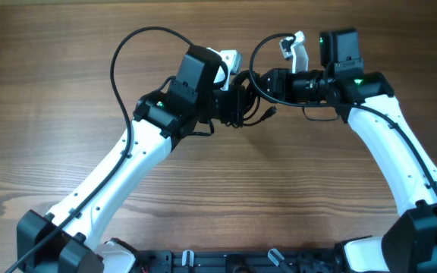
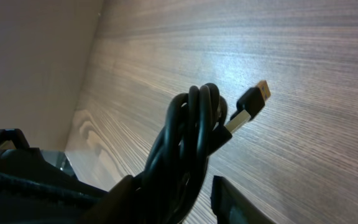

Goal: Untangle cables

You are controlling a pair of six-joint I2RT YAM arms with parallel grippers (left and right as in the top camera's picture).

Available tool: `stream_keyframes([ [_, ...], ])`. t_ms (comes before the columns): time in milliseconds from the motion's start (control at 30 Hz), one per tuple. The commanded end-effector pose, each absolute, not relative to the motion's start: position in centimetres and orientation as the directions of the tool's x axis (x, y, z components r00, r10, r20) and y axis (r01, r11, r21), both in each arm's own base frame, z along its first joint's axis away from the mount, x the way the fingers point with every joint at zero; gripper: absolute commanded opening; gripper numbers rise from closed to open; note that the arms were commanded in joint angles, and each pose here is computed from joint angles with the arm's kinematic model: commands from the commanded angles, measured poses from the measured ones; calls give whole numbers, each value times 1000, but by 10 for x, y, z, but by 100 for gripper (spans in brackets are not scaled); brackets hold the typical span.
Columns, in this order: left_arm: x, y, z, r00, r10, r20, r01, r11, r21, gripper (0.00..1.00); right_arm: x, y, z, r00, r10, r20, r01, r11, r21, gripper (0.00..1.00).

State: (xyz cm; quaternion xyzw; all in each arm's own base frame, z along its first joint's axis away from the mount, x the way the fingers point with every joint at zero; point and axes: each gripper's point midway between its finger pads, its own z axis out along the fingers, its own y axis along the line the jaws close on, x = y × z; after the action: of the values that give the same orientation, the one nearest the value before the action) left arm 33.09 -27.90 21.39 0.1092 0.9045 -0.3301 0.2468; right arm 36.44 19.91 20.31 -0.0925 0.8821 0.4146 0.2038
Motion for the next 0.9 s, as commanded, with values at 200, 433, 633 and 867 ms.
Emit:
stream_keyframes([
  [200,338,-284,236,-820,14,-572,403,723,-561,4,385,163,161,-924,153,-351,-75,826,559,4],
  [433,347,-257,281,-751,-77,-656,418,714,-562,4,388,143,145,-924,223,-310,42,866,498,4],
  [633,349,-222,316,-690,-158,-706,404,726,-557,4,392,123,144,-914,282,-292,104,858,503,4],
  [867,368,-151,312,-640,-425,-640,47,810,-584,4,388,116,140,-917,302,-261,141,856,497,4],
])
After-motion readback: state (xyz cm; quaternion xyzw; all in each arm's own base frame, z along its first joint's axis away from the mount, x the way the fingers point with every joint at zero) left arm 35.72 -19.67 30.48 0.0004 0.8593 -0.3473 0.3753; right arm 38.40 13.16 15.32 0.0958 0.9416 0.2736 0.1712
